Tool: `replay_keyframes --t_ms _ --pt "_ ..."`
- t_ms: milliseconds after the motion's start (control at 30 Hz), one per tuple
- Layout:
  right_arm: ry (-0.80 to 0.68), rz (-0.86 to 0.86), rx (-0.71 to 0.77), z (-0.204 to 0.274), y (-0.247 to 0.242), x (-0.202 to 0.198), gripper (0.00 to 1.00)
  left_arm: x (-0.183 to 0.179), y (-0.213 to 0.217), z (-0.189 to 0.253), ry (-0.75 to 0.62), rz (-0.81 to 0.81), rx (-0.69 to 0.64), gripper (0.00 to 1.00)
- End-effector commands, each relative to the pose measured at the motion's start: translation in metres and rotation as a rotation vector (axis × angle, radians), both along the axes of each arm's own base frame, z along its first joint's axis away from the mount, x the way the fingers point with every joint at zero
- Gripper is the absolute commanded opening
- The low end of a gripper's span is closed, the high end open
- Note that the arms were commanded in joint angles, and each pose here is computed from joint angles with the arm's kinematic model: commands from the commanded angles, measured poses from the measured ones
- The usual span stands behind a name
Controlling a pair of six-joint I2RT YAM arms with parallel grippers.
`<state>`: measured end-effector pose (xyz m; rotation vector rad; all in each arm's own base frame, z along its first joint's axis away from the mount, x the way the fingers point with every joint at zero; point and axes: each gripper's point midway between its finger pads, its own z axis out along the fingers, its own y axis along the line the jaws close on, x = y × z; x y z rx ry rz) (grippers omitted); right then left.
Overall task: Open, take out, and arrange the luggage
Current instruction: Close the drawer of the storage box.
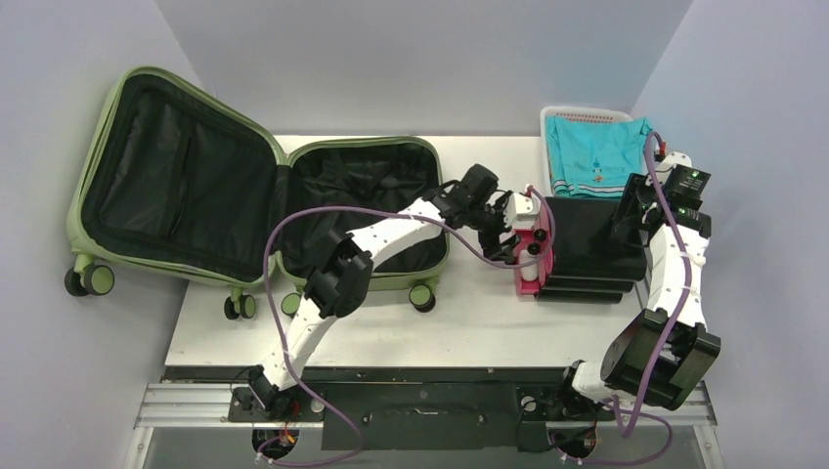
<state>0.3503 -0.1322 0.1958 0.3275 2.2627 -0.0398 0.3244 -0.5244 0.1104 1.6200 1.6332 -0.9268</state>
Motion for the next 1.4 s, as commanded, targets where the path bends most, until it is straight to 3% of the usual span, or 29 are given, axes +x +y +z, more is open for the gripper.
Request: replay_keyframes --t_ms 0,300,567,1133,1367 --pt "0.088 0.008 0.075 -0.023 0.011 -0.01 0.46 -0.001 0.011 0.017 -0.008 -0.019 -0.03 0.77" --pt "0.09 0.009 0.076 -0.023 0.012 -0.012 0.46 -0.025 -0.006 -0.05 0.034 -0.079 0.039 0.74" --pt "0.097 0.011 0.077 -0.026 0.011 -0.012 0.46 -0.018 -0.05 -0.044 0.151 -0.016 -0.09 0.89" --pt "0.092 0.015 0.069 -0.02 0.01 -0.012 0.46 -0.05 -0.099 -0.056 0.317 -0.041 -0.213 0.89" --pt "0.116 -0.005 0.042 -0.017 -0.002 -0.019 0.46 -0.065 -0.117 -0.038 0.322 -0.115 -0.29 0.89"
